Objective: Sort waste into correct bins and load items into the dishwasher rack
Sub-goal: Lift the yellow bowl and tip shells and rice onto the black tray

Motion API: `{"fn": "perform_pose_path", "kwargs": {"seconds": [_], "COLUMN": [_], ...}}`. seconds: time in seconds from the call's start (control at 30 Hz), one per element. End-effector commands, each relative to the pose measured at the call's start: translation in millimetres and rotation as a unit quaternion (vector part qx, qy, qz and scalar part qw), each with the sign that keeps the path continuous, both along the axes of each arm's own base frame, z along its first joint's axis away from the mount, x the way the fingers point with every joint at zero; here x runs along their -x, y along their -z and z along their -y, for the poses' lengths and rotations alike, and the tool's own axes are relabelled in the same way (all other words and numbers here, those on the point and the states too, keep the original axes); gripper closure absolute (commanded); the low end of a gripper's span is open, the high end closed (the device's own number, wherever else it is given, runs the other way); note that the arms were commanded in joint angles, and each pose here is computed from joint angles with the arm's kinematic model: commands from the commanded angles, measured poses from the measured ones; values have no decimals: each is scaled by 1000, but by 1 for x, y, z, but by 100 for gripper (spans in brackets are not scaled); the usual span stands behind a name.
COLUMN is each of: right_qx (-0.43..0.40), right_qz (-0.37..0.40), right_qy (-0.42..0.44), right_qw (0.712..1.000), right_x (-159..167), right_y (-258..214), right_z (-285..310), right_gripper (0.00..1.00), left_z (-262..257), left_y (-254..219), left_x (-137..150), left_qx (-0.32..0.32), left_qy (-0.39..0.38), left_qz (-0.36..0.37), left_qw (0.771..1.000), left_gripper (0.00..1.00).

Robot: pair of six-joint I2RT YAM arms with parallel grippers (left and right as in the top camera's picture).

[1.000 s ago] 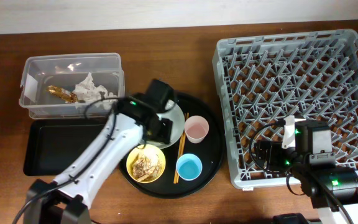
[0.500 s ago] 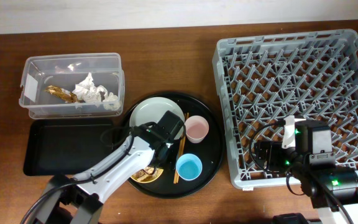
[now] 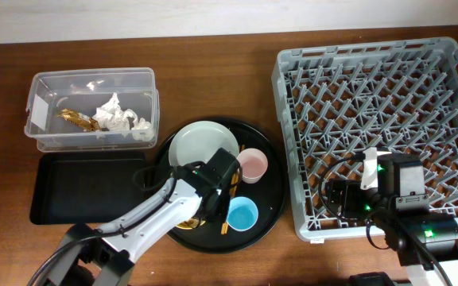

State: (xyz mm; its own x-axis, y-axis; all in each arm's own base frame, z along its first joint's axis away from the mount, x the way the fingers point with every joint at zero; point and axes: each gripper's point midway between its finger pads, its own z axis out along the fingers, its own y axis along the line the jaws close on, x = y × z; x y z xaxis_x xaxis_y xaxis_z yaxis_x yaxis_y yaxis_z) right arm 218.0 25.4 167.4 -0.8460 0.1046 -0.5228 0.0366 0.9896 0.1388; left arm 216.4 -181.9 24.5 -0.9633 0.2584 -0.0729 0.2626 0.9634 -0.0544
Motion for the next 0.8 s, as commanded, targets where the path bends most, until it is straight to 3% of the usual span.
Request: {"fn": "perform_pose_path", "kwargs": {"seconds": [0.0, 0.1, 0.23, 0.4, 0.6, 0.77], "right_qx": [-4, -4, -4, -4, -4, -4], "right_qz": [5, 5, 5, 5, 5, 5], "right_qy": [2, 2, 2, 2, 2, 2], "right_qw": [1000, 1000, 1000, 1000, 1000, 1000], "right_x": [-1, -1, -1, -1, -1, -1], "right_y": [-4, -4, -4, -4, -4, -4], "right_z": [-1, -1, -1, -1, -1, -1], "right_gripper": [1, 1, 1, 1, 1, 1], "left_z": [-2, -7, -3, -27, -92, -137], "left_y": [2, 3, -10, -80, -110, -119], "left_x": [7, 6, -1, -28, -66, -85], "left_qx": [0, -11, 1, 40, 164, 296], "left_qy": [3, 0, 0, -11, -74, -127], "left_qz": [-5, 0, 17, 88, 113, 122], "left_qw": [1000, 1000, 1000, 995, 977, 939], "left_gripper": [84, 100, 100, 100, 100, 100]}}
